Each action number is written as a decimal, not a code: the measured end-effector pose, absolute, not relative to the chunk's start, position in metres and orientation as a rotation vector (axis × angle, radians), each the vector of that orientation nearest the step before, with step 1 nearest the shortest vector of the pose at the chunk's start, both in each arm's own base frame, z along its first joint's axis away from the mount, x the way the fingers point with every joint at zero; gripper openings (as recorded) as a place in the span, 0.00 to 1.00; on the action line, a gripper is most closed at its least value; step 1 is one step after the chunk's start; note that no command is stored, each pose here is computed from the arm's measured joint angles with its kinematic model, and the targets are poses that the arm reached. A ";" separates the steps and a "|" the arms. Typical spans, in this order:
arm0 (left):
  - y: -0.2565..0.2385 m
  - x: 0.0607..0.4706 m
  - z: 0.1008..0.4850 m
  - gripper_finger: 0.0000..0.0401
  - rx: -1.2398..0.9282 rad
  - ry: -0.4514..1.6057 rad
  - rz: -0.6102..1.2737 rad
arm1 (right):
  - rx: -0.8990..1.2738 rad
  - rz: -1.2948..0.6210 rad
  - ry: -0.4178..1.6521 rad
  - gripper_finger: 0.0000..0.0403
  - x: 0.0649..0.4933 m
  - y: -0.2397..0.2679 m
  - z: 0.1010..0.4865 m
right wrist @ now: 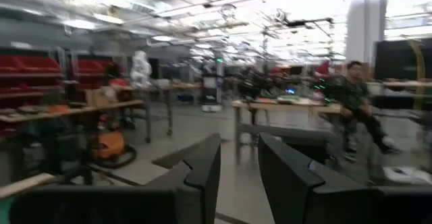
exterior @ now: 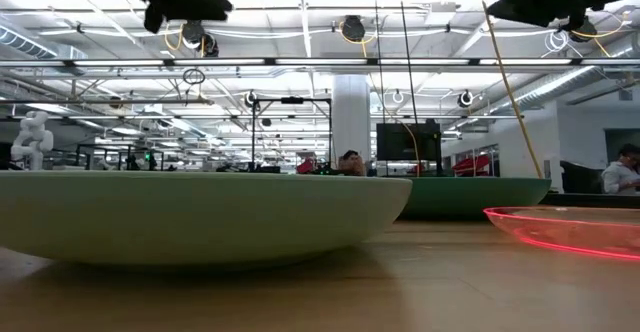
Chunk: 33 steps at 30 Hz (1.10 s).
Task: Stack plastic plates
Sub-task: Stack the dark blue plate on top of the dark green plate
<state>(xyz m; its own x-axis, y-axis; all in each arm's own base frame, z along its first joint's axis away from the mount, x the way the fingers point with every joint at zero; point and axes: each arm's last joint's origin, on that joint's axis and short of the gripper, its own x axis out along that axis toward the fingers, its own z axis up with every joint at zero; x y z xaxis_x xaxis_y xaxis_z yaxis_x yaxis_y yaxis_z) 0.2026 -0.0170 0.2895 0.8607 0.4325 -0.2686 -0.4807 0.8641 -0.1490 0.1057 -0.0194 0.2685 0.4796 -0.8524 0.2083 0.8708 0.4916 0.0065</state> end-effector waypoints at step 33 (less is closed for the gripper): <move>0.008 0.314 0.271 0.27 -0.339 0.356 0.515 | 0.020 -0.705 -0.050 0.23 0.126 -0.011 0.237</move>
